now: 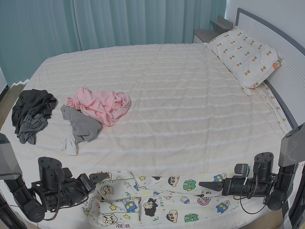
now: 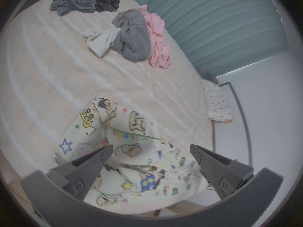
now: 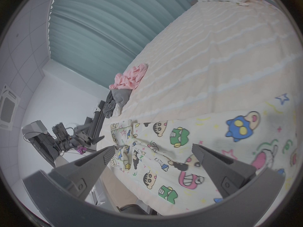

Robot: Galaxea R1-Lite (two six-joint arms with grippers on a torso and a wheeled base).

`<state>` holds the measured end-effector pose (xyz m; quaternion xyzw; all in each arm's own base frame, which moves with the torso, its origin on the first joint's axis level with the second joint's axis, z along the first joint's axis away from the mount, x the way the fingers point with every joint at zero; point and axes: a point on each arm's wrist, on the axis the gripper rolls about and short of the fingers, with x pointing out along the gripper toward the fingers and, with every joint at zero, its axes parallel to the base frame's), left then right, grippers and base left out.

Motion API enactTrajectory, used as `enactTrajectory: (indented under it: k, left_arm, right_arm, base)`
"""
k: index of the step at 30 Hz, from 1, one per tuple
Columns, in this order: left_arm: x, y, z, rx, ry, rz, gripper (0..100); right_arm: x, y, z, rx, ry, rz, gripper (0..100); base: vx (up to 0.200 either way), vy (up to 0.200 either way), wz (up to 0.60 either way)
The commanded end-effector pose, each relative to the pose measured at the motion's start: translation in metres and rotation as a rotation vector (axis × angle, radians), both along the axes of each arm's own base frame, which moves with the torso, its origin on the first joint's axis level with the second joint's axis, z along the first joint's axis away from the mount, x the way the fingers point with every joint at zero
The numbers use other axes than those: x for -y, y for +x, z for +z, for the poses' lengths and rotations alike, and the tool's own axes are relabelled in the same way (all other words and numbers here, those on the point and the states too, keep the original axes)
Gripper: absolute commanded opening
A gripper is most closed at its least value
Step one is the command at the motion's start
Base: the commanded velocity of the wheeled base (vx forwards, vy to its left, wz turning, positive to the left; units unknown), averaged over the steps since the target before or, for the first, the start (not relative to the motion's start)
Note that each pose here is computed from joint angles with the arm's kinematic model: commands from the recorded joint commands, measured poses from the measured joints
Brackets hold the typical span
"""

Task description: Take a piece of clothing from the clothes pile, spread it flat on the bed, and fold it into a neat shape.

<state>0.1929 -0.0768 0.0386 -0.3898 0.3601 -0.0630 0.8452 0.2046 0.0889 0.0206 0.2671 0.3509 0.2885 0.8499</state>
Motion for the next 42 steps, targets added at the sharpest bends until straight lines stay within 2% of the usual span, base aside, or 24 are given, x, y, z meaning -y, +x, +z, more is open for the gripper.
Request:
enactTrajectory:
  k: [1,3,6,8,9,14,17,21,25,33,42]
  left_arm:
    - [-0.003,0.034,-0.013,0.019,0.038,0.06,100]
    - [-0.004,0.04,-0.01,0.055,0.055,0.051,100]
    - [-0.008,0.041,-0.001,0.13,0.124,-0.013,100]
    - [-0.009,0.041,0.002,0.149,0.134,-0.042,100]
    - [-0.012,0.039,0.012,0.197,0.128,-0.095,100]
    - [-0.02,0.039,0.012,0.22,0.171,-0.189,100]
    - [-0.02,0.042,0.0,0.19,0.178,-0.261,100]
    - [-0.02,0.045,-0.01,0.157,0.185,-0.282,100]
    - [-0.029,0.051,-0.028,0.119,0.241,-0.29,100]
    - [-0.044,0.051,-0.03,0.104,0.247,-0.247,100]
    - [-0.037,0.061,-0.023,0.165,0.249,-0.264,100]
  right_arm:
    - [0.014,-0.004,0.009,0.018,0.01,-0.052,100]
    - [0.014,-0.004,0.009,0.02,0.011,-0.052,100]
    - [0.014,-0.004,0.01,0.024,0.012,-0.054,100]
    - [0.014,-0.004,0.01,0.023,0.011,-0.054,100]
    - [0.014,-0.004,0.009,0.022,0.011,-0.055,100]
    - [0.014,-0.004,0.009,0.022,0.011,-0.055,100]
    - [0.014,-0.004,0.009,0.022,0.011,-0.055,100]
    - [0.014,-0.004,0.009,0.022,0.011,-0.055,100]
    - [0.014,-0.004,0.009,0.019,0.01,-0.052,100]
    - [0.013,-0.004,0.007,0.013,0.008,-0.051,100]
    - [0.013,-0.004,0.007,0.015,0.007,-0.05,100]
  base:
    - [0.0,0.0,0.0]
    - [0.0,0.0,0.0]
    - [0.0,0.0,0.0]
    - [0.0,0.0,0.0]
    - [0.0,0.0,0.0]
    - [0.0,0.0,0.0]
    - [0.0,0.0,0.0]
    - [0.0,0.0,0.0]
    - [0.0,0.0,0.0]
    - [0.0,0.0,0.0]
    - [0.0,0.0,0.0]
